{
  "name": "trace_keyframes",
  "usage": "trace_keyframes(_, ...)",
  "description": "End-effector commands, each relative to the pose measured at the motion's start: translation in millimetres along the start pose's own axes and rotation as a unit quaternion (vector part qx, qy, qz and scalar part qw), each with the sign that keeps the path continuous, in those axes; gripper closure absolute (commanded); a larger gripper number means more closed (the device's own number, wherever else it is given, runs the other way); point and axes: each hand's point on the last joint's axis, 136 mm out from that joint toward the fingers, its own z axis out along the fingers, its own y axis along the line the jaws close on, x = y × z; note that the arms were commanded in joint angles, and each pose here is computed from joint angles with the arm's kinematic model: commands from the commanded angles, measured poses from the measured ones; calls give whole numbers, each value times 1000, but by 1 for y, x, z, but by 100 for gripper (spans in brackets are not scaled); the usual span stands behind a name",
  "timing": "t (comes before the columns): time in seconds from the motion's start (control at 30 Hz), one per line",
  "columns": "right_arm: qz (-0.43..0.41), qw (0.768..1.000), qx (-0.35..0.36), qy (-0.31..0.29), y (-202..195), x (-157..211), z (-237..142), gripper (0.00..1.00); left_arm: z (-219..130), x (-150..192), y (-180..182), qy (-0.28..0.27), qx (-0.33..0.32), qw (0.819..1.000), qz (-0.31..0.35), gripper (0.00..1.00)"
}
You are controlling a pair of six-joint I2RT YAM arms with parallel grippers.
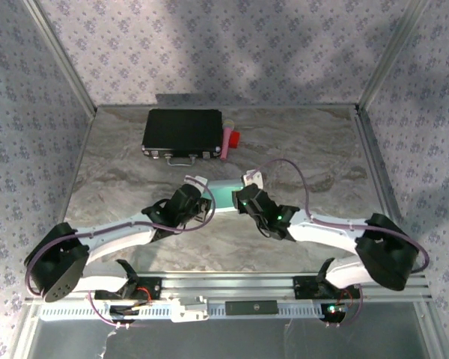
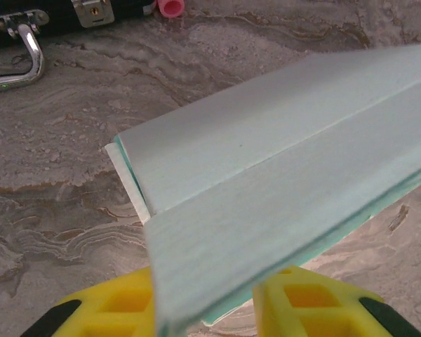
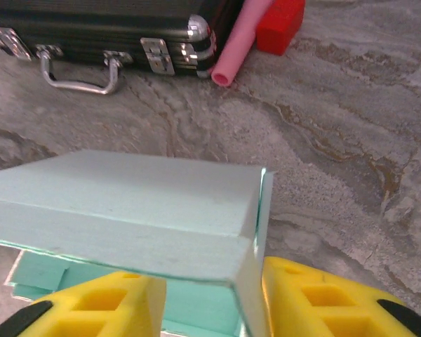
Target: Fold the paper box
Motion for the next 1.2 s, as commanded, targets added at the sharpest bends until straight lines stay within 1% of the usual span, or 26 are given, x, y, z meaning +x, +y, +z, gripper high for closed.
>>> trace_keyframes(0.0,9,1000,-7,26,-3,8,-13,54,-7,-12,-3,-14,0,1000,-3,67)
trace_keyframes(0.1,22,999,-20,32,-2,7,-22,52,-8,-13,-6,-12,6,1000,-5,63)
trace_keyframes(0.23,46,998,-44,28,1,3,-36,51,-13,-14,-11,-12,18,1000,-15,56)
trace_keyframes(0.3,55,997,-55,24,3,-2,-42,50,-16,-16,-13,-13,21,1000,-20,55)
trace_keyframes(0.5,88,994,-68,9,7,-28,-57,52,-23,-17,-13,-10,24,999,-29,49)
trace_keyframes(0.63,107,991,-77,-3,12,-52,-60,55,-23,-17,-12,-9,21,999,-27,49)
trace_keyframes(0.83,125,989,-81,-7,22,-81,-55,58,-15,-9,-11,3,18,1000,-25,48)
trace_keyframes(1.03,126,989,-69,20,37,-85,-32,63,-10,3,-7,16,8,999,-33,47)
trace_keyframes(1.17,124,989,-66,36,49,-82,-14,66,-15,5,-6,22,8,999,-35,41)
